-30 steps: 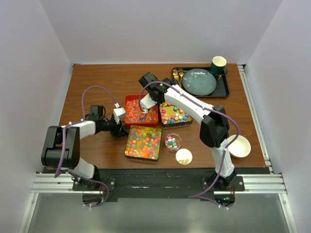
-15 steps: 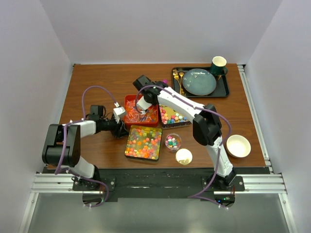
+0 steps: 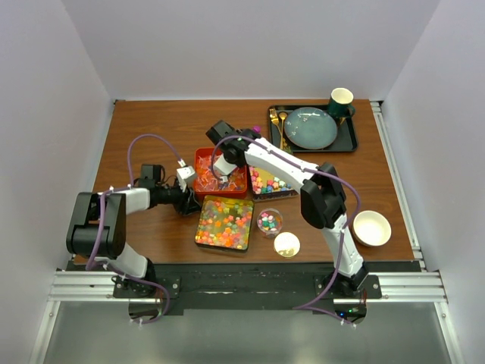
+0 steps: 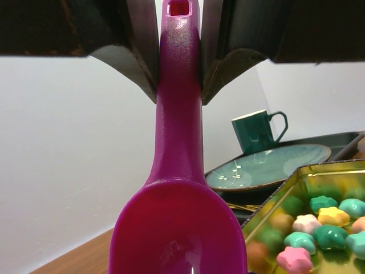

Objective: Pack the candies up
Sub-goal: Scoop the fake candies from the storage box, then place the fake candies in the packing bottle.

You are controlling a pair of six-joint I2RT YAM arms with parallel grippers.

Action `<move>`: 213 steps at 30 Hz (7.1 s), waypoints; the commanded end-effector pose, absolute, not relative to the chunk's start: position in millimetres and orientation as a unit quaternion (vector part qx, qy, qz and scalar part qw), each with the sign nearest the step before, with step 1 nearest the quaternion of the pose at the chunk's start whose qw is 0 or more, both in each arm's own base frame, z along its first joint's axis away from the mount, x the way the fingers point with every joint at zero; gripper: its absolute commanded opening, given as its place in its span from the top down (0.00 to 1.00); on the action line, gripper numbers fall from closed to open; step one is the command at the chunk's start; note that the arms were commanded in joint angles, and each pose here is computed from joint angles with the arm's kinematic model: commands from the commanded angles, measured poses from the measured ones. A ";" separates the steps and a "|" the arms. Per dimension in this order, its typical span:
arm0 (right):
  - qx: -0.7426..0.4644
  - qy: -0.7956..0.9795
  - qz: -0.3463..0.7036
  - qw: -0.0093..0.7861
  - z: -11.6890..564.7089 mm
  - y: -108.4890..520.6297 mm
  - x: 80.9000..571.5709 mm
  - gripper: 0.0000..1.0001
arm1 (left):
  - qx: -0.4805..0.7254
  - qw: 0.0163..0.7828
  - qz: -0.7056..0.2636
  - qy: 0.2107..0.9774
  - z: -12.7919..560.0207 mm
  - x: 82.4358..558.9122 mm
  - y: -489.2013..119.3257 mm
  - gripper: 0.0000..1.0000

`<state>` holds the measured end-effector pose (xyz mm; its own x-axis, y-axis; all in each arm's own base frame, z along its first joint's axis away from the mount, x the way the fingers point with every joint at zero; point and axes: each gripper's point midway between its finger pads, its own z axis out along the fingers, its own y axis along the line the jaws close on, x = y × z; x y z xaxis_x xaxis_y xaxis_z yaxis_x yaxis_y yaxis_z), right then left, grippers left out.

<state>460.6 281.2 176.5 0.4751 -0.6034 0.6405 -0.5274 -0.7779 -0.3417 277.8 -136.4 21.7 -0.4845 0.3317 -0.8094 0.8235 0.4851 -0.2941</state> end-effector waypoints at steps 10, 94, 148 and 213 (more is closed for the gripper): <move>-0.856 0.387 -0.338 -0.049 148.6 244.0 425.8 1.00 | 0.355 0.380 -0.359 0.775 30.8 300.0 -141.5 0.51; -0.752 0.639 0.014 0.161 36.0 392.7 351.8 1.00 | 0.310 0.367 -0.294 0.826 125.9 299.2 -63.7 0.43; -0.722 0.666 -0.186 0.018 188.6 36.5 193.7 1.00 | 0.252 0.501 -0.340 0.755 186.5 301.2 -140.4 0.40; -0.659 0.656 -0.357 -0.085 219.7 -4.2 236.5 1.00 | 0.296 0.495 -0.292 0.763 172.2 295.2 -130.5 0.32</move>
